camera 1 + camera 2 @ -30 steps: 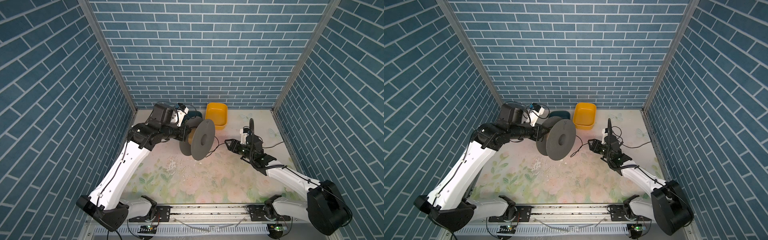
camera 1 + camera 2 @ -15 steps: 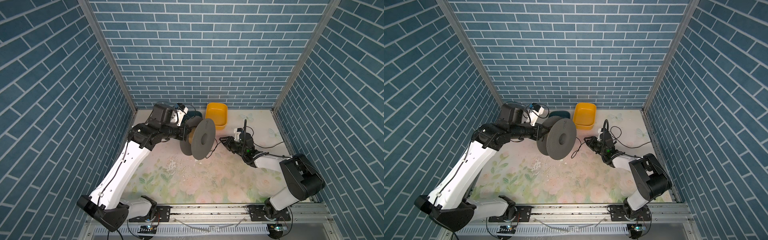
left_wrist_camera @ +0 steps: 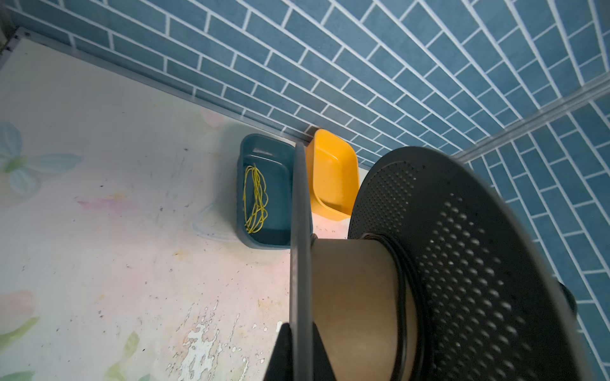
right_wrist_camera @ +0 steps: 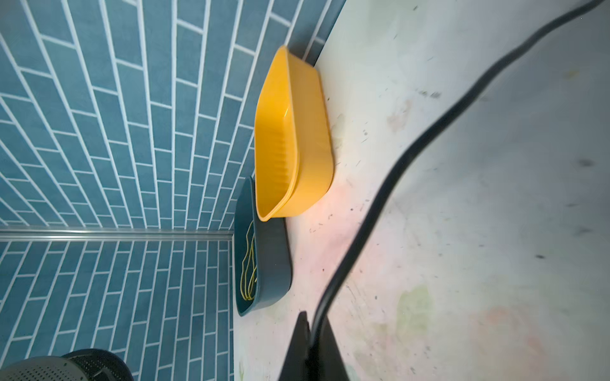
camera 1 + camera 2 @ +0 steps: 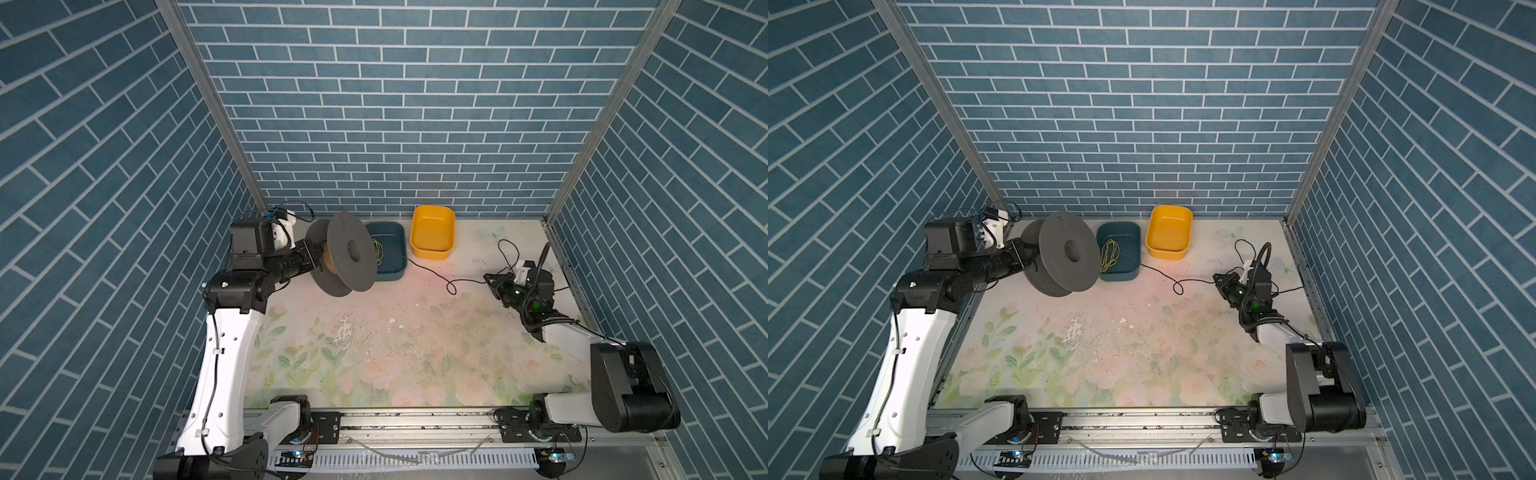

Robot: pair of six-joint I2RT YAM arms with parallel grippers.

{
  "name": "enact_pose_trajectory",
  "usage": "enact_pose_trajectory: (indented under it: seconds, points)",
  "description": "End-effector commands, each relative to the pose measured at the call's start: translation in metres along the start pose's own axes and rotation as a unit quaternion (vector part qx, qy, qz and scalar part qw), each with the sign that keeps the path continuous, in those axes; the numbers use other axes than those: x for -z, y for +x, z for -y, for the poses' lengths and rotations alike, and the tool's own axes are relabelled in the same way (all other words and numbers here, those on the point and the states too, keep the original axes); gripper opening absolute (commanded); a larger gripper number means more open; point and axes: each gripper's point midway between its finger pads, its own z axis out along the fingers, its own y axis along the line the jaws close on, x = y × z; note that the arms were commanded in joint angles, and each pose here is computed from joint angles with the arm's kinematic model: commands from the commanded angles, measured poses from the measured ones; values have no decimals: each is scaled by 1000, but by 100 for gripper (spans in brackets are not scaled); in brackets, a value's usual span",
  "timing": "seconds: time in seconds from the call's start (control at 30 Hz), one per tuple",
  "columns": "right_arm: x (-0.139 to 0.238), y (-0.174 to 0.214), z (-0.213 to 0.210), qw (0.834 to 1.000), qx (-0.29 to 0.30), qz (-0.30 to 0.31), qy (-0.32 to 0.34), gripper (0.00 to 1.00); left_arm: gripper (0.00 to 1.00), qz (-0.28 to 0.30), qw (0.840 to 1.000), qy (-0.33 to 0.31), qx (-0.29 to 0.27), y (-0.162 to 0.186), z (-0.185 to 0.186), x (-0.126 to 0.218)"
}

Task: Wrap the cables
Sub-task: 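Release the cable and draw the right gripper back while the left tilts the spool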

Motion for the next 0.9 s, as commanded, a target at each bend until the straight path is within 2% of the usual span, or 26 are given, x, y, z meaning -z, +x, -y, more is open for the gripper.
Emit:
enact_pose_trajectory:
  seconds: [0.0, 0.23, 0.4, 0.53, 0.7, 0.87]
  points:
    - [25, -4, 32, 999, 6, 6, 50, 0, 0, 45, 999, 3, 2, -20, 1, 11]
    - [55, -11, 55, 994, 27, 18, 109, 0, 0, 27, 999, 23, 22, -12, 1, 1]
    - [79, -27, 80, 985, 19, 53, 165, 0, 0, 43, 999, -13, 10, -15, -9, 8]
    - [98, -41, 87, 981, 7, 84, 174, 0, 0, 40, 999, -10, 15, -17, -10, 6]
    - [91, -39, 86, 986, -3, 67, 150, 1, 0, 34, 999, 21, 33, -16, -3, -3]
    - [81, -33, 86, 991, -7, 46, 127, 21, 0, 16, 998, 50, 43, -6, 0, -12]
